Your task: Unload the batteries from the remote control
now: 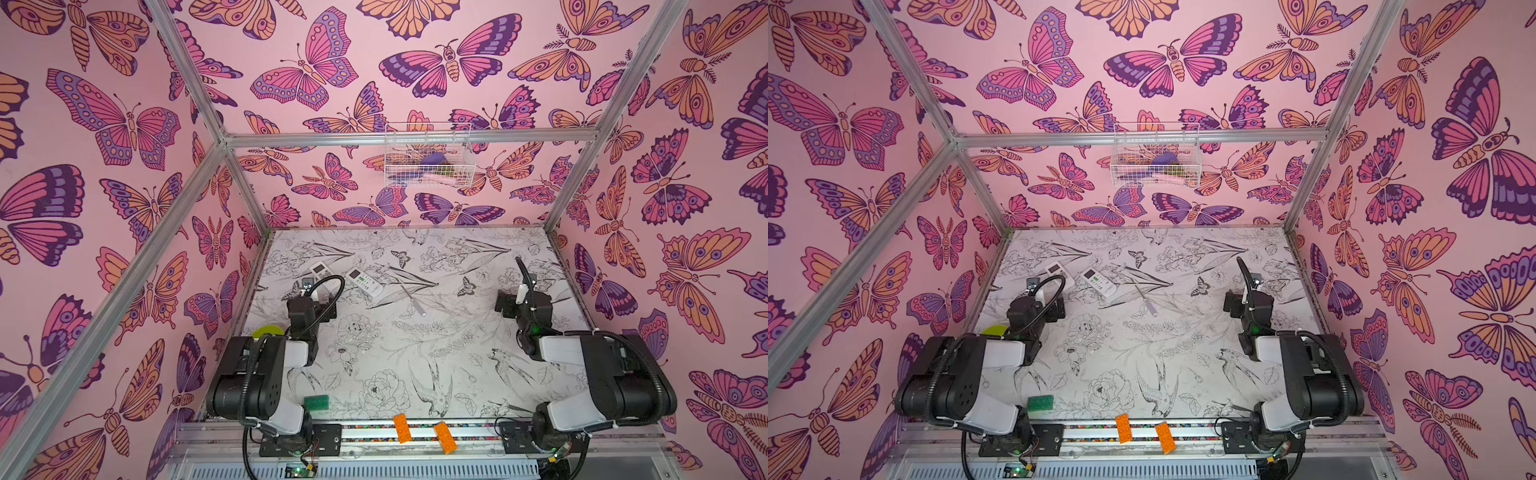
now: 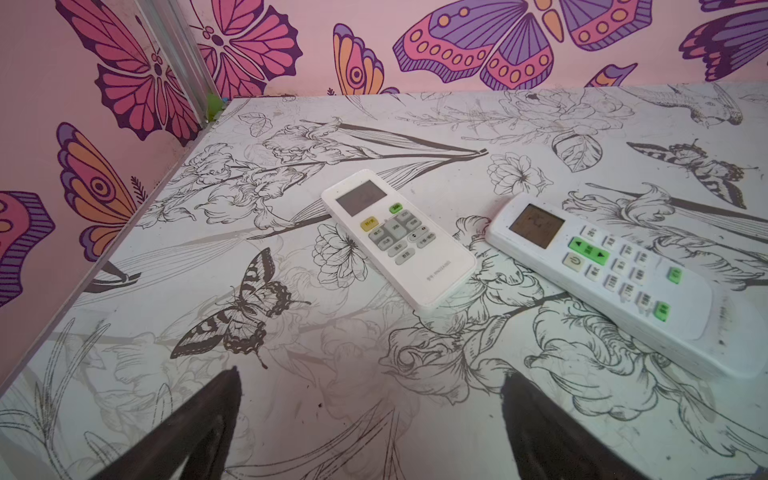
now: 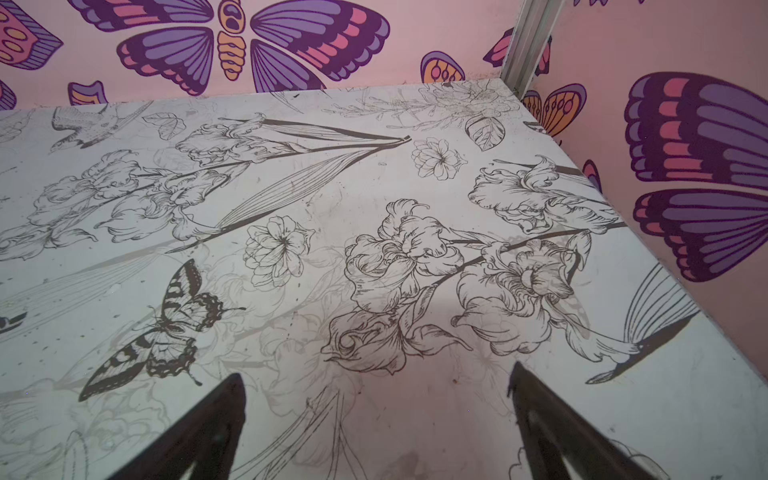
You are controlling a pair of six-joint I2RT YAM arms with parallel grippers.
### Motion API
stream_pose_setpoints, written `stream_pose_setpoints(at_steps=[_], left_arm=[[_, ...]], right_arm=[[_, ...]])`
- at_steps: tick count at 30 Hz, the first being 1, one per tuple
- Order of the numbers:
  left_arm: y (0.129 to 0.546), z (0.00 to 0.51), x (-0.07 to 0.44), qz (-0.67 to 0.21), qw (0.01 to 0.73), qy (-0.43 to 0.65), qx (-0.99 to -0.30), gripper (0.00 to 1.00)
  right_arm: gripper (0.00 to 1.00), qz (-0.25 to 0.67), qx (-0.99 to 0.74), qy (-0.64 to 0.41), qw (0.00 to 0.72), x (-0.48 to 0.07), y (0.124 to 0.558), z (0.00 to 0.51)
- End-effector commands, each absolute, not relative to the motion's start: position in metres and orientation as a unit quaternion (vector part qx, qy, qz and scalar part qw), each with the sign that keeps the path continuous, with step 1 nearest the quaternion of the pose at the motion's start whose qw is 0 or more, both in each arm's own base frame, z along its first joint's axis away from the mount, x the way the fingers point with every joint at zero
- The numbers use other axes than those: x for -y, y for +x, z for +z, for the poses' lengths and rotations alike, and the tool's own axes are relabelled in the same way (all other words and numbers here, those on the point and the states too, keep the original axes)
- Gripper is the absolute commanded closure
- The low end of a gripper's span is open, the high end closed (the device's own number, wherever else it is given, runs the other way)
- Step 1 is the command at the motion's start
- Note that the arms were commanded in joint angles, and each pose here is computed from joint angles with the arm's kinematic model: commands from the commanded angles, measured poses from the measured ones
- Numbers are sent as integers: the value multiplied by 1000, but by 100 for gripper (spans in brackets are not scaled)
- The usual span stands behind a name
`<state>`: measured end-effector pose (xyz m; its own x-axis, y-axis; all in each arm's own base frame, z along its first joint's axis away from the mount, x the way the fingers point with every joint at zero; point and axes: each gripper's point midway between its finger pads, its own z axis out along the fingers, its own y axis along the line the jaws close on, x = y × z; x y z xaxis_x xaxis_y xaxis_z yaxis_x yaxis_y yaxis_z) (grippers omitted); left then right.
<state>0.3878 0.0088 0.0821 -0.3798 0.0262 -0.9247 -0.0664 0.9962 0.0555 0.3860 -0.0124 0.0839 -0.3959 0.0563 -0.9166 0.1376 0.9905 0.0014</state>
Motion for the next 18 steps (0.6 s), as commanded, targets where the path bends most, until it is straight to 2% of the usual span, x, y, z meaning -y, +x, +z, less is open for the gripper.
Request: stream_pose_setpoints(at_steps=[1,18], left_arm=[[393,89,-10,40,569,-16,-821,1],[393,88,-10,40,566,-17,-823,1]], right_arm=[[1,-37,-825,53,561,14,394,94],[1,-38,-825,53,561,14,394,94]])
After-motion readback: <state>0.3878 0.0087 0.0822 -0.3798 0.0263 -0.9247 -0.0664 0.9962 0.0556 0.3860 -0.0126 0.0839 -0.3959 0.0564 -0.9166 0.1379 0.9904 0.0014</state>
